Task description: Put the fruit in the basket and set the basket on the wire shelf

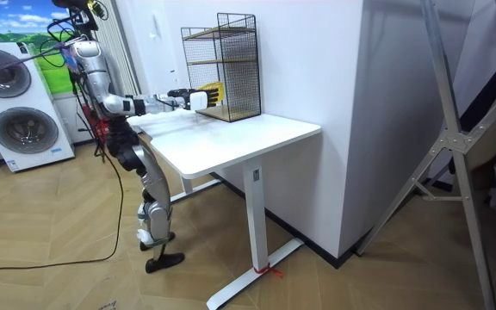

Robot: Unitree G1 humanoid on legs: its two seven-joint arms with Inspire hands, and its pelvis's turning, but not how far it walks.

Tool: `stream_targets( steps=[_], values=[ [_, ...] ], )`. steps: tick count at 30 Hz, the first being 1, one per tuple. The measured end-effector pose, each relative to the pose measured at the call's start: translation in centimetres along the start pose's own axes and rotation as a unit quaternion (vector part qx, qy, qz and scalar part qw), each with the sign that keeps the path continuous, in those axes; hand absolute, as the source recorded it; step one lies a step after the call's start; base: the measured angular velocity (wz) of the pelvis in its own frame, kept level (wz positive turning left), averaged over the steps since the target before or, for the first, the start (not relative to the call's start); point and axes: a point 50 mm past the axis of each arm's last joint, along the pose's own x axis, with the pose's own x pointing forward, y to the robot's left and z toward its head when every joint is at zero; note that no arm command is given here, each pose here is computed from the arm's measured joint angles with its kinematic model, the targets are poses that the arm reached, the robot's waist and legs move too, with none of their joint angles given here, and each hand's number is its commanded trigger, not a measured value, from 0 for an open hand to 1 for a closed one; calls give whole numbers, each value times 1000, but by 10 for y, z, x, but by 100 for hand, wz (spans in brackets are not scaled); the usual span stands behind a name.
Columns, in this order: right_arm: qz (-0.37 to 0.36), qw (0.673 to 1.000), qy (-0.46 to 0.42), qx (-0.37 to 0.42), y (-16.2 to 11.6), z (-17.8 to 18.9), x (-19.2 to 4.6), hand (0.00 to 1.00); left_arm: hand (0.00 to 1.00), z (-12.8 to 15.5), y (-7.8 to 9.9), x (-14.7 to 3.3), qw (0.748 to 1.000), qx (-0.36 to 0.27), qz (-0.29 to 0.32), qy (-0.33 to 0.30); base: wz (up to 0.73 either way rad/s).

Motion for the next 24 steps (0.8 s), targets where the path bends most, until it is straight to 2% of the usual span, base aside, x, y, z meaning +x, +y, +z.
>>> stream_targets(
  steps=[13, 20, 24],
  values=[
    [11, 1000, -3, 0, -2, 10, 12, 0, 0, 7, -1, 10, 1000, 0, -2, 1, -3],
    [5, 1000, 9, 9, -2, 12, 21, 0, 0, 10, 2, 20, 1000, 2, 8, 6, 0],
    [3, 1000, 0, 18, 3, 20, 32, 0, 0, 15, -2, 32, 1000, -1, 18, 6, 4]
  ],
)
